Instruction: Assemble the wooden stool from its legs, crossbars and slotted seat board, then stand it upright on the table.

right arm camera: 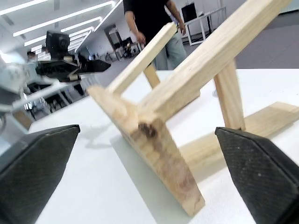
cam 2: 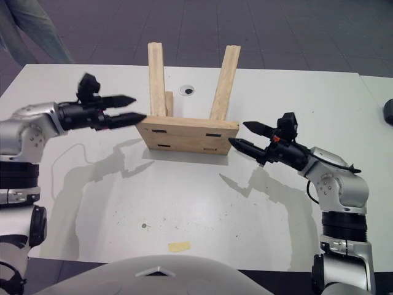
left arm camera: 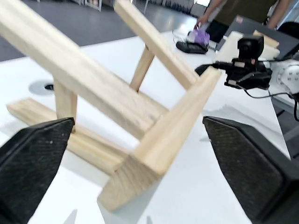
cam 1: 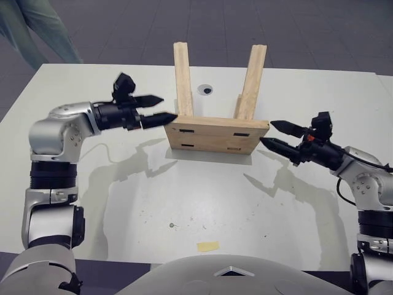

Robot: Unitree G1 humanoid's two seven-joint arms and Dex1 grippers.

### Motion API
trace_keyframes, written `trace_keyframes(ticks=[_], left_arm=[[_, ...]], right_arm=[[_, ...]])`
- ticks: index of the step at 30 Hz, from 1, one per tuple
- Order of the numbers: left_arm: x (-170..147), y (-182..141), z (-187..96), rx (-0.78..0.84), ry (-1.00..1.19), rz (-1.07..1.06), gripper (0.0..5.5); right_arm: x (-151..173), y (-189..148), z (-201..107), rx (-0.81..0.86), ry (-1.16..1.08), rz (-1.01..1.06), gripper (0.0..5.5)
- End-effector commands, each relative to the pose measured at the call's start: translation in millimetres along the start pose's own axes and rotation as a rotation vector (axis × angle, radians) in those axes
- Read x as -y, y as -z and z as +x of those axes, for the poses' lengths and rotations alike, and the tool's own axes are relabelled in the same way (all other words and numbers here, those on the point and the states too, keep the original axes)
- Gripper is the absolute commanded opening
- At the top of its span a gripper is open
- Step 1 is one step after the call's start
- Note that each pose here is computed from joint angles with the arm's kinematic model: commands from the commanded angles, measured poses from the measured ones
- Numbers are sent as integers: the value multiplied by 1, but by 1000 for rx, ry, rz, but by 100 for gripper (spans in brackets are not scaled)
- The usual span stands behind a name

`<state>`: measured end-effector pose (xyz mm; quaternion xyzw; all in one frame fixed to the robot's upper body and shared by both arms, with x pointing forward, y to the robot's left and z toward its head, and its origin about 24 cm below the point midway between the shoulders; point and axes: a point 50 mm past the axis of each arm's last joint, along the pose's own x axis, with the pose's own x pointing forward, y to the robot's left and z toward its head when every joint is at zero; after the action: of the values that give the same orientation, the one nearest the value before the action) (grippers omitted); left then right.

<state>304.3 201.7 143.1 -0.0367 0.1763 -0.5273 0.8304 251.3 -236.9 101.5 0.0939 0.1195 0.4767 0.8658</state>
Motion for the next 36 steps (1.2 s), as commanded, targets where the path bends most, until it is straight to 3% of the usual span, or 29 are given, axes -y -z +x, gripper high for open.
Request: trace_keyframes(ticks=[1,4,6,12,19,24,27,30,36], left_arm=[[-4,12,12,-109,47,61,539],[-10,17,29,-131,63,78,539],[-12,23,36,-168,85,88,540],[-17,61,30,-289,142,-8,442],[-15,64,34,-245,169,-64,319],[-3,54,32,-175,238,-133,254],[21,61,16,-171,283,-236,254],[36,52,2,-19,230,-398,246],[30,11,9,249,-21,-561,240]], right_arm=[[17,7,8,-98,-6,-119,540],[28,5,19,-65,-23,-93,540],[31,4,24,-69,-65,-63,507],[28,16,39,-100,-179,50,410],[25,32,38,-86,-182,170,296],[10,42,34,-96,-243,241,284],[-14,24,28,62,-304,344,271],[-37,6,20,241,-321,432,260],[-45,-36,24,655,-158,542,226]])
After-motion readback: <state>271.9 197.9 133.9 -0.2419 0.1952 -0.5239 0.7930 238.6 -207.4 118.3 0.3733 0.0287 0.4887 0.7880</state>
